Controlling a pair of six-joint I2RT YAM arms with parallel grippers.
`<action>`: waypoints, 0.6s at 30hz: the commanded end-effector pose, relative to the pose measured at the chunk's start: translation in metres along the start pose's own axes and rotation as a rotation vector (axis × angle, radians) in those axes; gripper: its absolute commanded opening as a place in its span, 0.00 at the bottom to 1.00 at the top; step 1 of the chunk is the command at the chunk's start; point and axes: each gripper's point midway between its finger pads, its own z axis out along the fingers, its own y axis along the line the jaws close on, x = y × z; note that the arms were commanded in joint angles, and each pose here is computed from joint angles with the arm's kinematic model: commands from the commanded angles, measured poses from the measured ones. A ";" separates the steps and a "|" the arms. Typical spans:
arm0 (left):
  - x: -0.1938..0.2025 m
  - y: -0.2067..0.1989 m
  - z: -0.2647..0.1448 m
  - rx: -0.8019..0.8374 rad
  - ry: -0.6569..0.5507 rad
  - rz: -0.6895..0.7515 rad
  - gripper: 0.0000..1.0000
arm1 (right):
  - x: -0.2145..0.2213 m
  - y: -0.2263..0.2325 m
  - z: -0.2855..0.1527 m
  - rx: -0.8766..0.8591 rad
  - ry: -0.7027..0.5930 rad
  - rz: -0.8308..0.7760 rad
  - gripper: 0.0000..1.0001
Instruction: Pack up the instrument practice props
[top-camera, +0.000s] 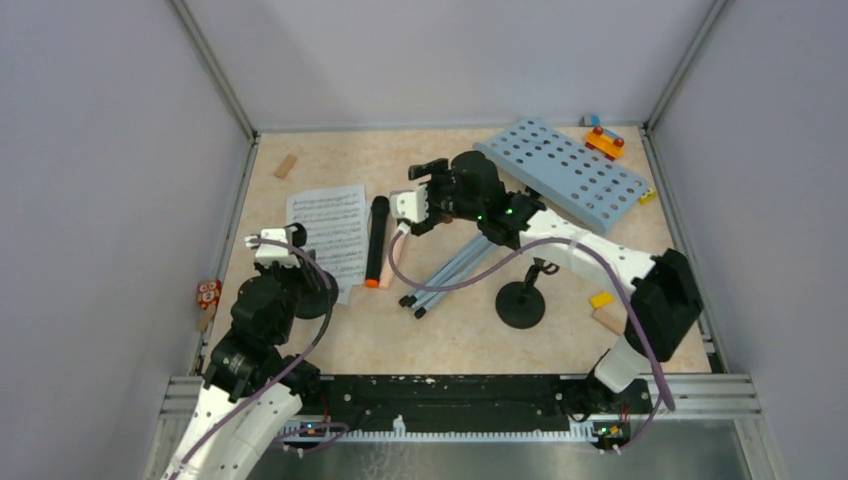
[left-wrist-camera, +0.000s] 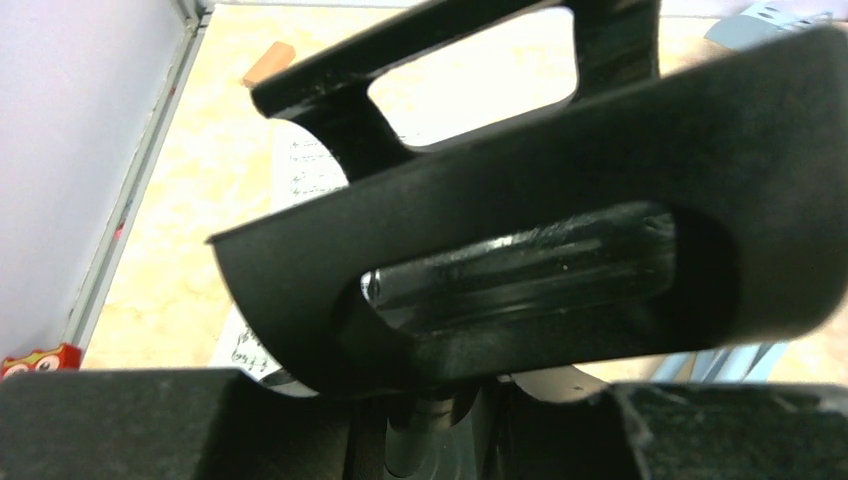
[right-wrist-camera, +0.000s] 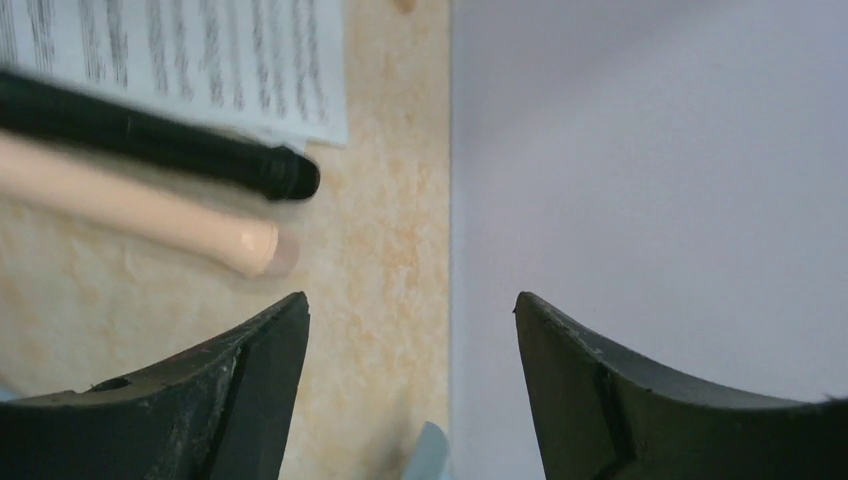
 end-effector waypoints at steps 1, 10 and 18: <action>-0.041 -0.033 -0.001 0.177 -0.151 -0.024 0.00 | -0.058 -0.091 -0.079 0.403 -0.213 0.656 0.75; -0.075 -0.131 -0.032 0.753 -0.244 0.075 0.00 | -0.035 -0.060 -0.176 0.487 0.151 1.477 0.86; -0.091 -0.191 -0.026 1.065 -0.220 0.000 0.00 | -0.044 -0.010 -0.245 0.459 0.195 1.617 0.86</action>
